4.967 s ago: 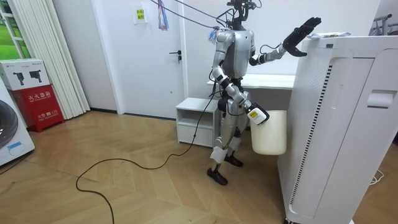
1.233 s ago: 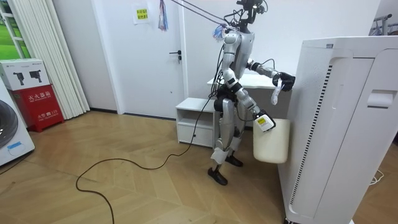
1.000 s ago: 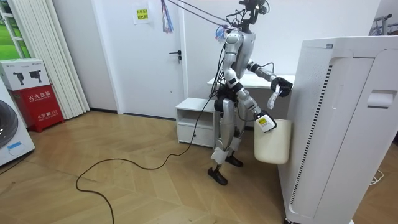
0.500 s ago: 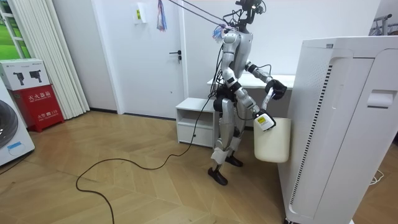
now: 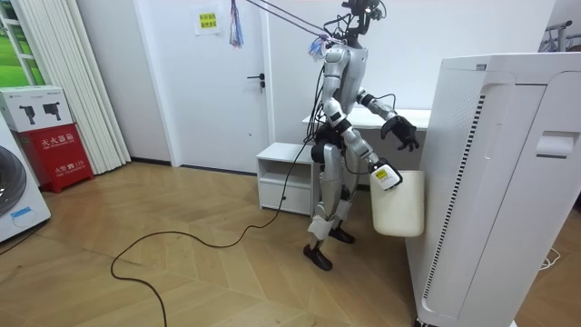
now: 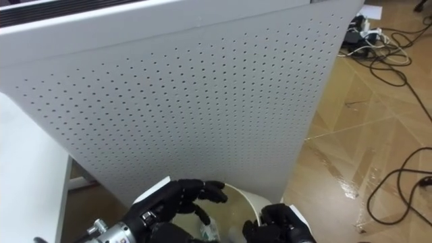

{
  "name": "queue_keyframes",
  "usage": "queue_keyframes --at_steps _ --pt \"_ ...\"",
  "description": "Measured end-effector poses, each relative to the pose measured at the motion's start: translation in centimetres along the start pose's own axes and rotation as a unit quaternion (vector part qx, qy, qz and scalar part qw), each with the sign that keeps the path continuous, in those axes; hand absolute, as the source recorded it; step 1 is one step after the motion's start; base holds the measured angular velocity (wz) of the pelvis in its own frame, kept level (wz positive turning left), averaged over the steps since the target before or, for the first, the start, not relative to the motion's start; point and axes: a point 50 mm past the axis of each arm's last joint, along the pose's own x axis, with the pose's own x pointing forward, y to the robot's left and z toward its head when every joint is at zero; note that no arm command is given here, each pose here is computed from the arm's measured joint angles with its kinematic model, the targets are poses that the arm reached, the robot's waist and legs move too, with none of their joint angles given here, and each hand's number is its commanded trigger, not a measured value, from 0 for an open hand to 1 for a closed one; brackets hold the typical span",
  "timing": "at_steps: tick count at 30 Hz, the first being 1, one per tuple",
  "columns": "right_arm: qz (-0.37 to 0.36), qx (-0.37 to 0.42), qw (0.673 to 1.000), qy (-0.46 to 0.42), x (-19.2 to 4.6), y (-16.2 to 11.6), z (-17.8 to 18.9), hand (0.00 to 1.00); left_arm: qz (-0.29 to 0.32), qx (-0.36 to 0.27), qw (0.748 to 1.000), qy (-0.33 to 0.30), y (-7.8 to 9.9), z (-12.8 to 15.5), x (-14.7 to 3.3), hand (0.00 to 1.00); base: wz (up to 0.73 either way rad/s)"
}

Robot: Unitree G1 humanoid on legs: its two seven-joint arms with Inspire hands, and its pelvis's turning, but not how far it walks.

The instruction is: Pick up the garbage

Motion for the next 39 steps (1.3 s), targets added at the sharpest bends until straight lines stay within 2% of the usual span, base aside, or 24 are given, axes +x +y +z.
queue_keyframes --at_steps 19,25,27,31,35,39 --pt "0.013 0.014 1.000 0.009 -0.2 1.1 -0.9 1.00 0.006 -0.005 1.000 0.025 -0.6 -1.2 -0.8 0.00 0.00" --pt "0.009 0.015 1.000 0.023 -0.7 0.9 -1.9 1.00 0.036 -0.025 0.997 0.063 -0.4 -3.2 -2.0 0.00 -0.01" --pt "0.007 0.016 0.999 0.036 -1.1 0.8 -2.8 1.00 0.050 -0.035 0.995 0.084 -0.6 -4.3 -2.6 0.00 0.00" --pt "-0.002 0.030 0.997 0.076 -2.8 0.7 -5.8 1.00 0.096 -0.066 0.984 0.136 -0.9 -6.9 -5.1 0.00 -0.02" --pt "-0.018 0.050 0.989 0.141 -5.1 0.5 -9.8 1.00 0.142 -0.107 0.961 0.214 -1.8 -10.6 -8.0 0.00 0.03" --pt "-0.038 0.063 0.978 0.194 -6.5 0.1 -12.5 1.00 0.161 -0.131 0.941 0.268 -2.7 -12.9 -9.6 0.00 -0.05"
